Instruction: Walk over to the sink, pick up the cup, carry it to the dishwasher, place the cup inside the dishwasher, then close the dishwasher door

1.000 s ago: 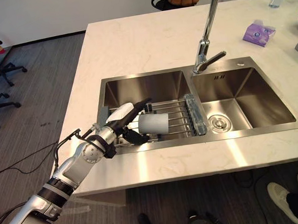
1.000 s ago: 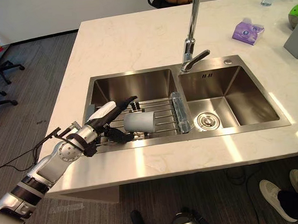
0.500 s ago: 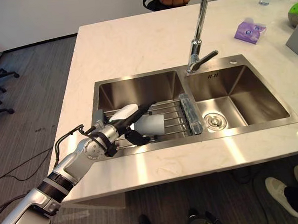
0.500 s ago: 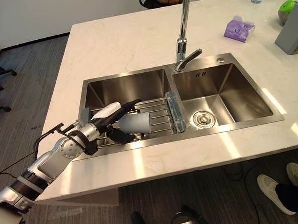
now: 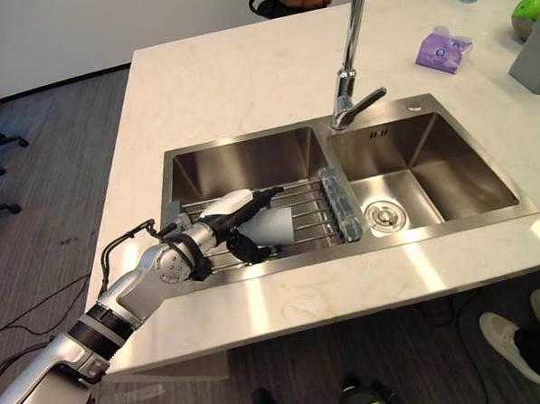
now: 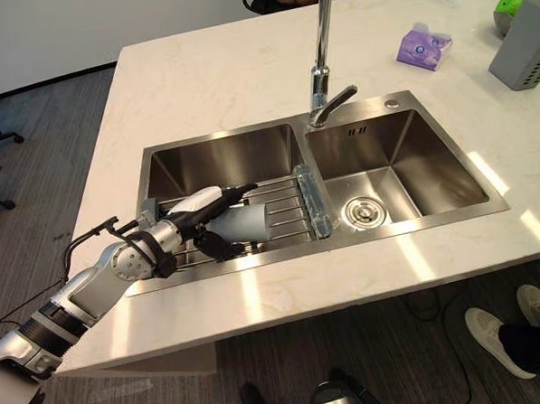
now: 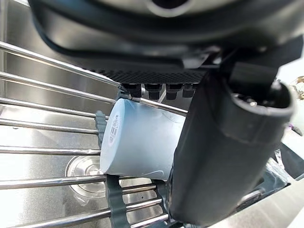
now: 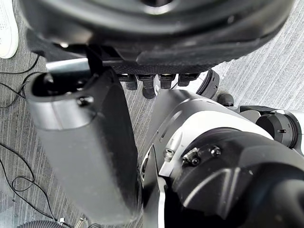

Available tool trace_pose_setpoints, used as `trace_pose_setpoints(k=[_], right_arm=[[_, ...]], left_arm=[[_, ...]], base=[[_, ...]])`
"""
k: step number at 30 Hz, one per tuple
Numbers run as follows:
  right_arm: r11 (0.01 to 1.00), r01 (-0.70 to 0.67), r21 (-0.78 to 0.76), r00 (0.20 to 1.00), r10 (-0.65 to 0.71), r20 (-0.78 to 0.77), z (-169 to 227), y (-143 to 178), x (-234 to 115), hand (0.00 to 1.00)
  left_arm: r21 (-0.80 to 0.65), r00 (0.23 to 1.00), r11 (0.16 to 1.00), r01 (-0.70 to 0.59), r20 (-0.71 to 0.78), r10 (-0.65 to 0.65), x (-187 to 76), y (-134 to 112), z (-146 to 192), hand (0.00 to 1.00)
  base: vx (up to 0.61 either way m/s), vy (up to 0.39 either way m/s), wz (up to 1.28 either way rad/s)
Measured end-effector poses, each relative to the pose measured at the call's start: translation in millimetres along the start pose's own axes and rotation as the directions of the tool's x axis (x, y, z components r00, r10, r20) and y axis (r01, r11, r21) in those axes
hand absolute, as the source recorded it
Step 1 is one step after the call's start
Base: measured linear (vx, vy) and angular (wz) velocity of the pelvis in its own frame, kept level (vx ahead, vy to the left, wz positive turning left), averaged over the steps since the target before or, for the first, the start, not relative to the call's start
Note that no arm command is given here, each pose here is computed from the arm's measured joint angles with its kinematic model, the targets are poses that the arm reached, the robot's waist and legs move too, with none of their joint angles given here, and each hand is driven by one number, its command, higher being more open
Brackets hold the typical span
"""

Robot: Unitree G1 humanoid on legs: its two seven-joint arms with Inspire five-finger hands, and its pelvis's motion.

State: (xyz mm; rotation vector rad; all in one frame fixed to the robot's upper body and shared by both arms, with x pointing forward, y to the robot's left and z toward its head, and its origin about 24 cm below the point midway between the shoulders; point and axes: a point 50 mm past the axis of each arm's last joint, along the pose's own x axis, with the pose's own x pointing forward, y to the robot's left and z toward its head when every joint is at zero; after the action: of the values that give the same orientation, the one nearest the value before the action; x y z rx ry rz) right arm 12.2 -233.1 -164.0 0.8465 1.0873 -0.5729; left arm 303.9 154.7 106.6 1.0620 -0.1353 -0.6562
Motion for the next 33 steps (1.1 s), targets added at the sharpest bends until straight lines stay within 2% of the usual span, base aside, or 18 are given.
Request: trace_pose_setpoints(k=[11, 20, 32, 33], right_arm=[[1.000, 0.006, 0.011, 1.000, -0.006, 0.012, 4, -2, -1, 1.00], [1.000, 0.018, -0.008, 1.000, -0.018, 0.011, 6, 0, 0, 1.00], [0.999, 0.023, -0.029, 1.000, -0.022, 0.006, 7, 2, 1, 1.00], [1.000, 0.017, -0.024, 1.000, -0.017, 0.007, 7, 3, 1, 1.00]], left_arm=[[0.048, 0.995, 0.994, 0.096, -0.018, -0.096, 4, -1, 4, 1.00], [0.112, 0.975, 0.975, 0.193, -0.136, -0.178, 13, 1, 2, 1.00], [0.171, 0.975, 0.970, 0.173, -0.169, -0.144, 21, -5, -5, 1.00], [0.168, 0.975, 0.971, 0.171, -0.171, -0.142, 21, -5, -5, 0.00]], base=[[0.00, -0.003, -0.02], [0.00, 0.000, 0.00], [0.00, 0.000, 0.00], [0.00, 0.000, 0.00]])
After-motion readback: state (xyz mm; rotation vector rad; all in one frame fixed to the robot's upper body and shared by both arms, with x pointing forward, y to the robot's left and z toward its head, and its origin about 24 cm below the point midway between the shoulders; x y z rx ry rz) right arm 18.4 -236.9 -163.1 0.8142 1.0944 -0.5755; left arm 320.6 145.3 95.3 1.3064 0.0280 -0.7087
